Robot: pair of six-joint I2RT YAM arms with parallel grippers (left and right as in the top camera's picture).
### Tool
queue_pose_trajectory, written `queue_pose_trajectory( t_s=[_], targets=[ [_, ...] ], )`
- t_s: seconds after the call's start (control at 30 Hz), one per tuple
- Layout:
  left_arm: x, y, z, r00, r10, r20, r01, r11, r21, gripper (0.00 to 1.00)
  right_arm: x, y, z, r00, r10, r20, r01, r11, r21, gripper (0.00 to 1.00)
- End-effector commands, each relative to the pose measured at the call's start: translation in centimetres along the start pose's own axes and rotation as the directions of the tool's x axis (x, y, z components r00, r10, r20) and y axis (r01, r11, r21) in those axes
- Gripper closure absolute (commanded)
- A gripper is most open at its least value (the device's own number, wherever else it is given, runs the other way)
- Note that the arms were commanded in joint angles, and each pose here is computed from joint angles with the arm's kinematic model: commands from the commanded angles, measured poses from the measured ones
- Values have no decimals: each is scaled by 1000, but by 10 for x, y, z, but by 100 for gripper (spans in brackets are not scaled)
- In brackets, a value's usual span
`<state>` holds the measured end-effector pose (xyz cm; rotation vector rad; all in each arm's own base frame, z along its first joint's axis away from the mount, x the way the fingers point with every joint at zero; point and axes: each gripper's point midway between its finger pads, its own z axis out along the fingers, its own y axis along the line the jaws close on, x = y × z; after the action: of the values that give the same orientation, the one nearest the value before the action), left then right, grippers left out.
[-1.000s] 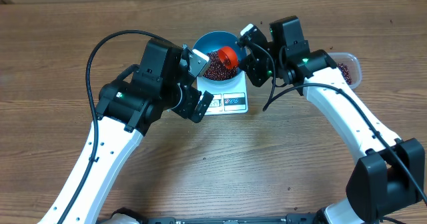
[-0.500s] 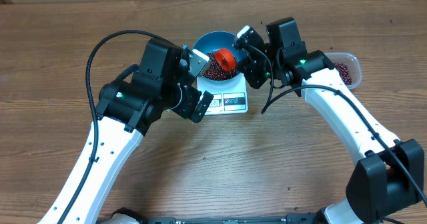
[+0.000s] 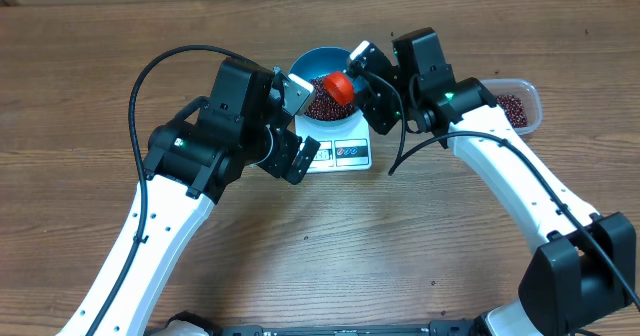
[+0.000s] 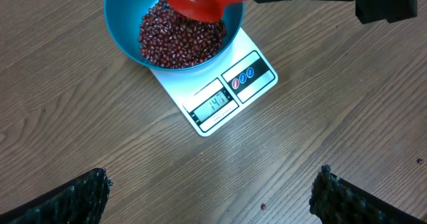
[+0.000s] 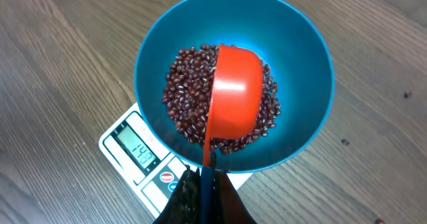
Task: Scoop item into bowl and weigh 150g on scale
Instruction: 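Carry the empty scoop right and dip it into the bean tub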
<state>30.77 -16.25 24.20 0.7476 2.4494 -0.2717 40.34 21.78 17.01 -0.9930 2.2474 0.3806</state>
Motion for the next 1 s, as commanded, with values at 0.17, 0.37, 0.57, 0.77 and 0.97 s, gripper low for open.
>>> queue_pose_trajectory(
  t_s=[0.17,0.37,0.57,0.77,0.97],
  targets=[
    [-2,0,-1,1000,-9,6,9,1000,-1,0,-47,-24,-96,939,221,264,-209,975,-73,96],
    [-2,0,-1,1000,-9,5,9,1000,0,0,-13,-74,-153,847,438,302,-416,899,-135,96],
    [-2,0,-1,1000,-9,6,9,1000,0,0,57,-138,-182,748,604,277,-637,770,42,97],
    [-2,0,-1,1000,-9,6,9,1000,0,1,142,-181,-198,709,684,170,-679,599,424,96],
    [-2,0,-1,1000,-9,6,9,1000,0,0,174,-184,-177,741,672,4,-591,649,480,96]
  ],
)
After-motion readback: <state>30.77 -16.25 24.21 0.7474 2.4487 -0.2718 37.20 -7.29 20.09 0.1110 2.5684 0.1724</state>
